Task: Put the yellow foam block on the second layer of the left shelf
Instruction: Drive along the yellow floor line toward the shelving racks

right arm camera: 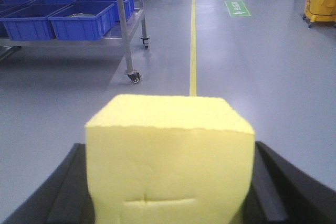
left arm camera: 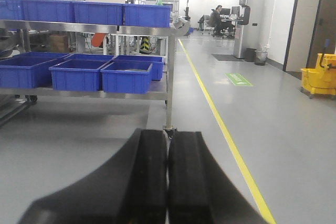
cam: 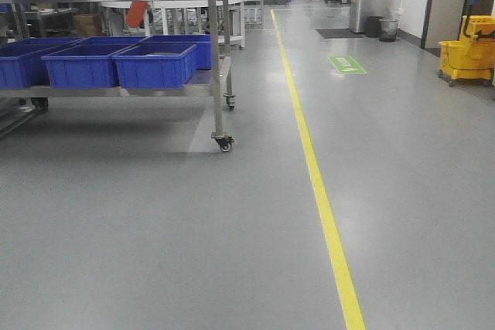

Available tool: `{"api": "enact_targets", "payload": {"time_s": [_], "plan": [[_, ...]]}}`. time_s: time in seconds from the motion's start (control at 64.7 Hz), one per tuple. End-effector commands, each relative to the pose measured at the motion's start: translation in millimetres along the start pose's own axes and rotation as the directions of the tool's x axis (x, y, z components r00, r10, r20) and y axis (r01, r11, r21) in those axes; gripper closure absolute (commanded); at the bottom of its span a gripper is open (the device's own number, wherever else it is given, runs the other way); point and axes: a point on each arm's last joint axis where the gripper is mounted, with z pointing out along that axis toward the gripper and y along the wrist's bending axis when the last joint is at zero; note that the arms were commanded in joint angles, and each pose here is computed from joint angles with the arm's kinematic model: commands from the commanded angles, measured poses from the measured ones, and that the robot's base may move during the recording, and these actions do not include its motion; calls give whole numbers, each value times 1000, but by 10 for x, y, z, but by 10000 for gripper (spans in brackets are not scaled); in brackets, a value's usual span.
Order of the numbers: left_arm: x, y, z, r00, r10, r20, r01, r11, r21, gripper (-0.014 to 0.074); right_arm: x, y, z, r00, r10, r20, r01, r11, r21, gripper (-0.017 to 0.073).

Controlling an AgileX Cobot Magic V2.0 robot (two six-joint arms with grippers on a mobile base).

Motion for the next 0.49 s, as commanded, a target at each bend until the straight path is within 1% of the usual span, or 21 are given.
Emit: {"api": "enact_targets", "payload": {"time_s": [0.0,0.479], "plan": [[1,-7,-11,997,-9,76,8,1000,14,457,-189,5,-27,993,-13,120,13,1000,3,167],[1,-7,-11,997,-9,76,8,1000,14,457,-188,5,-27,993,-13,119,13,1000,3,167]]}}
